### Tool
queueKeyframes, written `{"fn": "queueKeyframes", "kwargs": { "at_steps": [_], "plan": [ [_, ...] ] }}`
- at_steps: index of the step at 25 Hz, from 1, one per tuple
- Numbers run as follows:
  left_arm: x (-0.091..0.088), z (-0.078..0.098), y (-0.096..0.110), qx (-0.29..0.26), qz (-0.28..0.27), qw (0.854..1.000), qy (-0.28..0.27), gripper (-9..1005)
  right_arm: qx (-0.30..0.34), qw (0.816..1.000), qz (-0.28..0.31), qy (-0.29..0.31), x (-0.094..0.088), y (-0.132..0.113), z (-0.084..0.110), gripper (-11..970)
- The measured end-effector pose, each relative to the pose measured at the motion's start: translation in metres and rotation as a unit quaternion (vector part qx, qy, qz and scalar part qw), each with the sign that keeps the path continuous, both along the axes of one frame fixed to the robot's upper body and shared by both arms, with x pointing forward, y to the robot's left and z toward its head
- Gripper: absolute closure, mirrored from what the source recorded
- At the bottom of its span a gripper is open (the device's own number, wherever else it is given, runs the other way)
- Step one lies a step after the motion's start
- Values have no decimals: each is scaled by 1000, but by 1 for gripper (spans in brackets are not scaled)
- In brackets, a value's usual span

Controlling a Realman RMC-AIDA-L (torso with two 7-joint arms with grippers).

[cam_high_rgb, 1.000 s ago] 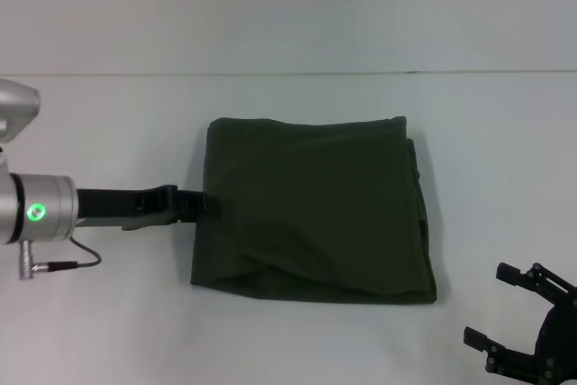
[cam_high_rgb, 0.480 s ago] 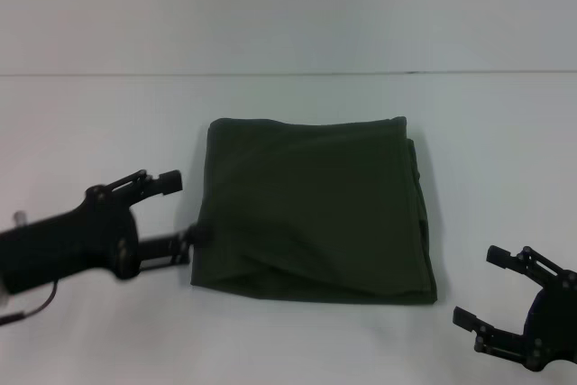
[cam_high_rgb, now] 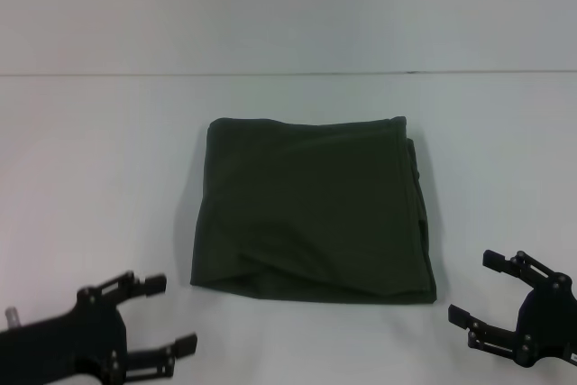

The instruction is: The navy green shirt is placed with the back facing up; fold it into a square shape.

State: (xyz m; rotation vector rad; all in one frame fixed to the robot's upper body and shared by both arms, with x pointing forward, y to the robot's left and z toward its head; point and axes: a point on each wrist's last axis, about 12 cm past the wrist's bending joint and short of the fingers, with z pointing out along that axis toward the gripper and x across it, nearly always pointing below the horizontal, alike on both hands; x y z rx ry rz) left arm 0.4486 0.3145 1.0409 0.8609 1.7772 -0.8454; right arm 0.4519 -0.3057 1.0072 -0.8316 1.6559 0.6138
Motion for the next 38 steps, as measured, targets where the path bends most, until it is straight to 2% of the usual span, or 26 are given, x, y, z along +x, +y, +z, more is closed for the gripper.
{"fn": "queueKeyframes", "kwargs": {
  "at_steps": [3,7,19,38],
  "plan": [
    [-4,-11,0,19,7,1000,9,66,1,1000,-4,9,1,0,-1,15],
    [-3,-16,0,22,19,999,25,66,-3,1000,-13,22,1,0,-5,15],
    [6,-11,-2,18,18,1000,18,67,-2,999,-21,32,-4,-2,-8,15],
    [8,-9,-3,14,16,1000,13,71,0,999,-25,34,-6,-3,-9,15]
  ]
}}
